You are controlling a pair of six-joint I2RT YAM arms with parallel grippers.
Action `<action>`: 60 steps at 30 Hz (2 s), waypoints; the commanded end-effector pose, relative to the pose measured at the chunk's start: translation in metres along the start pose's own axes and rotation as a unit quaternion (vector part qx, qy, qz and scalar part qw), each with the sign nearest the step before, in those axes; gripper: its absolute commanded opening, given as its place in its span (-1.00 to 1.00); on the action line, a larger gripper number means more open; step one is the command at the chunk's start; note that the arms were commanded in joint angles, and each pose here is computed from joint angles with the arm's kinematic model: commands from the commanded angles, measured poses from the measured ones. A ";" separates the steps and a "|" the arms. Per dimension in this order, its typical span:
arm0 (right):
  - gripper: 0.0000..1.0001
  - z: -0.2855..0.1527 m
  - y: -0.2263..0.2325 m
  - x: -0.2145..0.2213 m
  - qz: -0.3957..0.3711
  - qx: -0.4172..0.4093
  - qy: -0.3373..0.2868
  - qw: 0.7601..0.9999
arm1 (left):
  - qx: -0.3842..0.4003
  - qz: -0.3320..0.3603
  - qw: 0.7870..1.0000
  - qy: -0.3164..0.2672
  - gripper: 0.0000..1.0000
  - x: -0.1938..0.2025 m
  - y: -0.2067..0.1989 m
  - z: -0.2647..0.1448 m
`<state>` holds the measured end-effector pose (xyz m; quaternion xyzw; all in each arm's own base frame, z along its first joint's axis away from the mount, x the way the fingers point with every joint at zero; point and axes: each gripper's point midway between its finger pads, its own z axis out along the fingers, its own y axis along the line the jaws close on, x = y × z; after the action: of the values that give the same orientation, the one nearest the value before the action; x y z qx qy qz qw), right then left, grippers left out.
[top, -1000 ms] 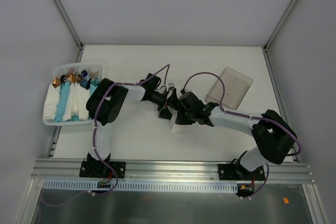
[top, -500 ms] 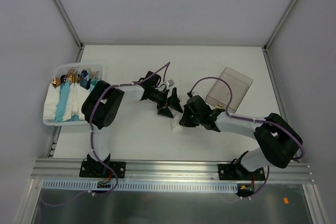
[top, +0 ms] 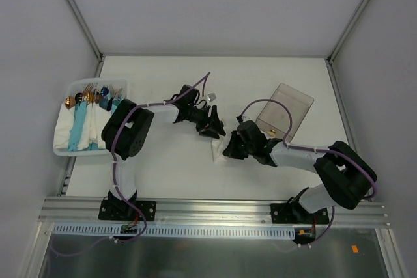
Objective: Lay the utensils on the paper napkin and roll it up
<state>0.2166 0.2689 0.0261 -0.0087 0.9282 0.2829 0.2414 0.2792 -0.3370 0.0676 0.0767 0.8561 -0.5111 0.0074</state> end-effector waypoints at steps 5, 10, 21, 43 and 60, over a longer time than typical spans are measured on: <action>-1.00 0.000 -0.029 0.017 0.002 0.045 0.025 0.999 | 0.068 0.026 0.997 -0.001 -0.11 -0.006 -0.027 0.008; -1.00 0.002 -0.031 0.018 0.005 0.043 0.027 0.999 | 0.059 0.012 0.998 0.005 -0.13 -0.005 -0.014 0.021; -0.80 -0.001 -0.033 0.019 0.014 0.040 0.029 0.999 | 0.029 -0.051 0.998 0.006 -0.08 0.003 0.036 0.045; 0.29 -0.019 0.018 -0.023 0.032 -0.017 -0.032 0.999 | 0.007 -0.056 0.998 0.001 0.41 -0.003 0.042 0.045; -0.34 -0.006 -0.016 -0.020 0.007 0.125 -0.022 0.992 | 0.011 -0.043 0.999 -0.002 0.43 -0.008 0.035 0.041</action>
<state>0.2319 0.2727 0.0453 0.0123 0.9411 0.2198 0.2566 0.2859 -0.3664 0.0487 0.0463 0.8242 -0.5634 -0.0336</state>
